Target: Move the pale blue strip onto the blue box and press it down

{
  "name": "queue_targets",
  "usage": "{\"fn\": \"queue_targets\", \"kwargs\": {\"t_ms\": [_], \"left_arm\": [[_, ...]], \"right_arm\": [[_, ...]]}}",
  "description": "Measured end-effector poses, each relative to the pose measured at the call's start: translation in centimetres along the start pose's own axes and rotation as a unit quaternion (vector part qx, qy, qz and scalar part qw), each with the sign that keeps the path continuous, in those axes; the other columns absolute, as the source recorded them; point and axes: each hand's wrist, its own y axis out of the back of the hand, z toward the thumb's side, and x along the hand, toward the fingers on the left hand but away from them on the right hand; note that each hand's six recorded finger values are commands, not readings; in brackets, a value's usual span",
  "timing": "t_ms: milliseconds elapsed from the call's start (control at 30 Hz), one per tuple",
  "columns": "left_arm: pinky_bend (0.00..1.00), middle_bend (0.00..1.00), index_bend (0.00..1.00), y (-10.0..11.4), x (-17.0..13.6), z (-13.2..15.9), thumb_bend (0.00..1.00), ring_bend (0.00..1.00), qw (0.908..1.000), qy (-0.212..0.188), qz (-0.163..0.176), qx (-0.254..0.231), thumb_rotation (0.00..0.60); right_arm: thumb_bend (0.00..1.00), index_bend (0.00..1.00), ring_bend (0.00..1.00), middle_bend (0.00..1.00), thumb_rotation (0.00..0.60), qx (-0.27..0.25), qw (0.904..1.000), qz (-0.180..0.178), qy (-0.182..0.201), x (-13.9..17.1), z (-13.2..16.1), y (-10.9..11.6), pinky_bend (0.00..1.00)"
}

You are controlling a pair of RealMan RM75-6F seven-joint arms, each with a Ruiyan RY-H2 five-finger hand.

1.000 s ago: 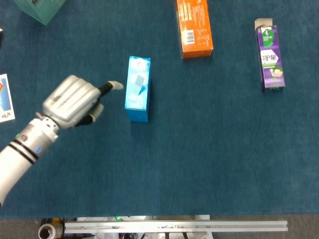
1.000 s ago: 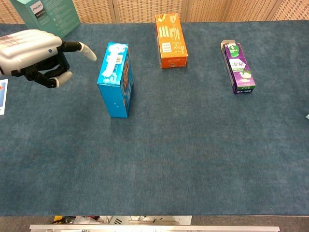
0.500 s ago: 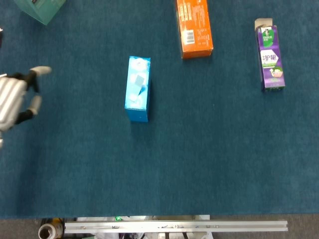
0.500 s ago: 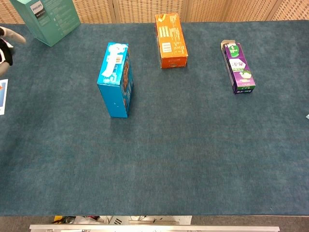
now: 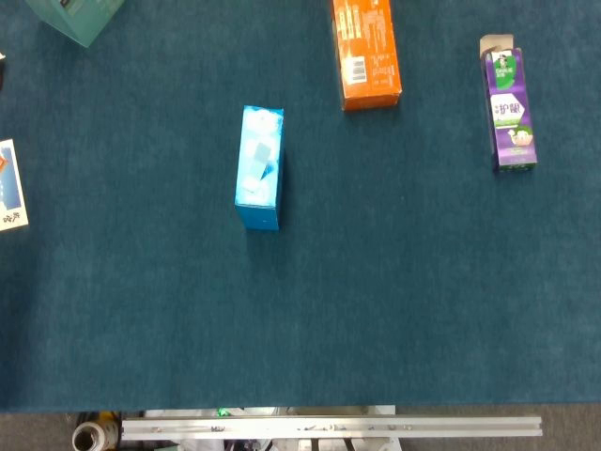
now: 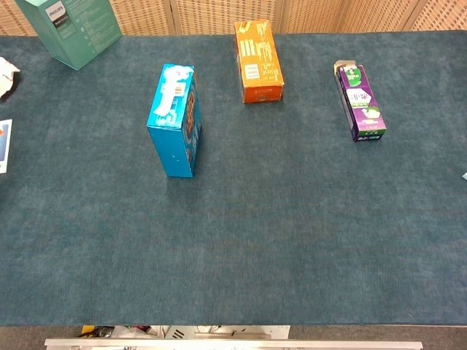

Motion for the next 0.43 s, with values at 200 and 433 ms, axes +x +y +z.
{"fn": "queue_targets", "kwargs": {"t_ms": [200,433], "left_arm": [[0.36,0.37,0.21,0.4,-1.9,-0.9,0.4,0.31,1.0,0.009,0.003,0.0,0.6],[0.36,0.37,0.21,1.1,-2.2,-0.7,0.4,0.31,0.9998,0.007,0.017,-0.011,0.6]], "right_arm": [[0.29,0.4,0.52,0.56,0.6,-0.004,1.0,0.001,0.006,1.0,0.0,-0.3,0.69],[0.29,0.4,0.52,0.56,0.6,-0.016,0.9998,0.004,0.008,0.8,0.5,-0.1,0.69]]}}
